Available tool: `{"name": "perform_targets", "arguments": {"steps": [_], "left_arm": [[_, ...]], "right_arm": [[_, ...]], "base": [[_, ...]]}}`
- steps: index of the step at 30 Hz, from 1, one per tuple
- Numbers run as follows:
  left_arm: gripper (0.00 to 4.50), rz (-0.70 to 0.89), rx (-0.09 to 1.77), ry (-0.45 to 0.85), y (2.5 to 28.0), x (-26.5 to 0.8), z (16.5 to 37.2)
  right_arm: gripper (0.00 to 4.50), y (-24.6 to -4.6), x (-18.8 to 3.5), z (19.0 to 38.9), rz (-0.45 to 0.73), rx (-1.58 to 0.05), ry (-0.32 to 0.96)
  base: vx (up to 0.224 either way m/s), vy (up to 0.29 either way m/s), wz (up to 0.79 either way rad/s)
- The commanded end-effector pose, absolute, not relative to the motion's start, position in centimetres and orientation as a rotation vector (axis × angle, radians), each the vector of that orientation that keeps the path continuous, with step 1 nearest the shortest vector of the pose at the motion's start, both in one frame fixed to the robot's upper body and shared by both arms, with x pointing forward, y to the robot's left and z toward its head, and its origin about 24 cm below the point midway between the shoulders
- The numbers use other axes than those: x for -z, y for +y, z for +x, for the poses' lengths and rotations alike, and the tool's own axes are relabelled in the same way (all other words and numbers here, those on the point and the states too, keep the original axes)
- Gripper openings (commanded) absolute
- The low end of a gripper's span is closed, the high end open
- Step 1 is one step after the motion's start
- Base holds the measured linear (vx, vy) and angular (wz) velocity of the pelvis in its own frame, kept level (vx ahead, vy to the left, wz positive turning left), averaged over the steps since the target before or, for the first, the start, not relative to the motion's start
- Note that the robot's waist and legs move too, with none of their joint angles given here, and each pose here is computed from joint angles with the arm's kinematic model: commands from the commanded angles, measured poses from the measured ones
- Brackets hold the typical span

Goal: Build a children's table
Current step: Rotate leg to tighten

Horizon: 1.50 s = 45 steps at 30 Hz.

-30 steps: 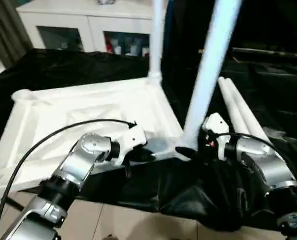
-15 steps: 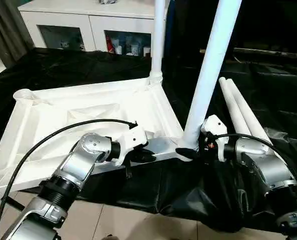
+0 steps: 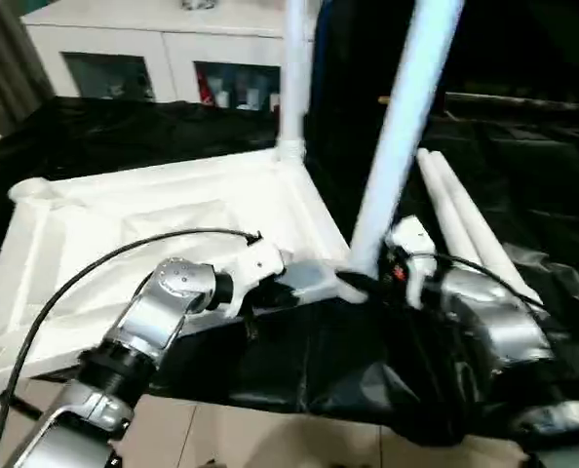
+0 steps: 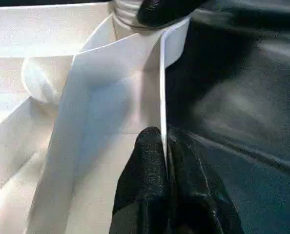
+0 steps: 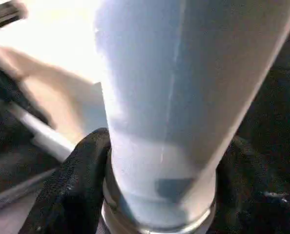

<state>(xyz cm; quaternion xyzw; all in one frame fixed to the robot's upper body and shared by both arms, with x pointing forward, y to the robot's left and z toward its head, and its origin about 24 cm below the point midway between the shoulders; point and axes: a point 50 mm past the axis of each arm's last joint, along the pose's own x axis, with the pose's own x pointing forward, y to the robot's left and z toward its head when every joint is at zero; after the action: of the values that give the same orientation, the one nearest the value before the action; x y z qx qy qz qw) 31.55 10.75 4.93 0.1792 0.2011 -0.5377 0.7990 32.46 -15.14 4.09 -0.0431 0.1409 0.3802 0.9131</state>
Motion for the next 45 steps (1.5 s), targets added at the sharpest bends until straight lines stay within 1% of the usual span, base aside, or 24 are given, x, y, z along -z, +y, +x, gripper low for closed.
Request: {"name": "perform_targets", "arguments": {"steps": [1,3,6,8,9,10,15,17,18,21,23,27,28,30,32,34,35,38,39,40,41,42,44,45], "left_arm": [[0.00,0.354,1.034,0.374,9.9,-6.1,33.2],[0.00,0.328,0.951,0.387,9.6,-6.0,34.0],[0.00,0.272,0.762,0.399,8.7,-6.0,35.7],[0.00,0.272,0.762,0.399,8.7,-6.0,35.7],[0.00,0.248,0.710,0.390,7.8,-6.1,36.3],[0.00,0.248,0.709,0.381,7.3,-6.2,36.4],[0.00,0.282,0.775,0.339,6.1,-6.6,36.2],[0.00,0.303,0.816,0.310,5.7,-6.8,36.1],[0.00,0.327,0.864,0.272,5.3,-6.9,35.9],[0.00,0.333,0.891,0.249,5.1,-7.1,35.8],[0.00,0.336,0.906,0.235,5.0,-7.1,35.7],[0.00,0.342,0.911,0.183,4.6,-7.5,35.8],[0.00,0.322,0.884,0.143,4.5,-8.0,36.1],[0.58,0.293,0.880,0.120,4.4,-8.3,36.2],[0.65,0.201,0.855,0.078,4.5,-9.6,36.6],[0.65,0.201,0.855,0.078,4.5,-9.6,36.6],[0.95,0.163,0.827,0.052,5.0,-10.7,37.0],[1.11,0.161,0.805,0.056,5.5,-11.1,37.2],[1.40,0.172,0.775,0.066,6.2,-11.4,37.4],[1.47,0.183,0.751,0.081,7.1,-11.6,37.5],[1.47,0.183,0.751,0.081,7.1,-11.6,37.5],[1.58,0.232,0.633,0.145,10.8,-11.9,37.4],[1.58,0.249,0.585,0.166,12.1,-12.0,37.3],[1.84,0.298,0.523,0.181,13.9,-12.2,37.1]], "right_arm": [[2.67,-14.8,-3.0,33.2,-0.009,-0.595,0.322],[2.67,-14.1,-2.5,33.7,0.027,-0.474,0.328],[2.67,-13.2,-1.5,34.3,0.081,-0.206,0.344],[2.67,-13.2,-1.5,34.3,0.081,-0.206,0.344],[2.67,-12.6,-1.0,34.5,0.108,-0.092,0.359],[2.67,-12.2,-1.0,34.5,0.113,-0.065,0.357],[2.67,-11.5,-1.5,34.8,0.091,-0.086,0.328],[3.37,-11.4,-2.0,34.9,0.096,-0.106,0.289],[3.37,-11.5,-2.8,35.1,0.113,-0.109,0.238],[3.50,-11.9,-3.2,35.2,0.101,-0.111,0.214],[3.84,-12.1,-3.5,35.2,0.092,-0.113,0.200],[3.88,-13.2,-4.7,34.8,0.020,-0.092,0.125],[3.88,-13.9,-5.6,34.0,-0.006,-0.097,0.072],[3.90,-14.1,-5.8,33.5,-0.006,-0.108,0.060],[3.90,-14.1,-5.5,32.5,-0.017,-0.138,0.077],[3.90,-14.1,-5.5,32.5,-0.017,-0.138,0.077],[3.90,-13.9,-5.2,32.1,-0.024,-0.153,0.094],[3.90,-13.7,-5.1,32.0,-0.022,-0.167,0.104],[3.90,-13.5,-5.1,31.9,-0.027,-0.182,0.110],[3.90,-13.3,-5.1,31.7,-0.035,-0.200,0.116],[3.90,-13.3,-5.1,31.7,-0.035,-0.200,0.116],[3.90,-12.5,-4.8,31.5,-0.057,-0.265,0.152],[3.90,-12.2,-4.7,31.5,-0.062,-0.287,0.170],[3.90,-12.0,-4.5,31.5,-0.075,-0.299,0.180]], "base": [[0.000,0.000,0.00],[0.000,0.000,0.00],[0.000,0.000,0.00],[0.000,0.000,0.00],[0.000,0.000,0.00],[0.000,0.000,0.00],[0.000,0.000,0.00],[0.000,0.000,0.00],[0.000,0.000,0.00],[0.000,0.000,0.00],[0.000,0.000,0.00],[0.000,0.000,0.00],[0.000,0.000,0.00],[0.000,0.000,0.00],[0.000,0.000,0.00],[0.000,0.000,0.00],[0.000,0.000,0.00],[0.000,0.000,0.00],[0.000,0.000,0.00],[0.000,0.000,0.00],[0.000,0.000,0.00],[0.000,0.000,0.00],[0.000,0.000,0.00],[0.000,0.000,0.00]]}}
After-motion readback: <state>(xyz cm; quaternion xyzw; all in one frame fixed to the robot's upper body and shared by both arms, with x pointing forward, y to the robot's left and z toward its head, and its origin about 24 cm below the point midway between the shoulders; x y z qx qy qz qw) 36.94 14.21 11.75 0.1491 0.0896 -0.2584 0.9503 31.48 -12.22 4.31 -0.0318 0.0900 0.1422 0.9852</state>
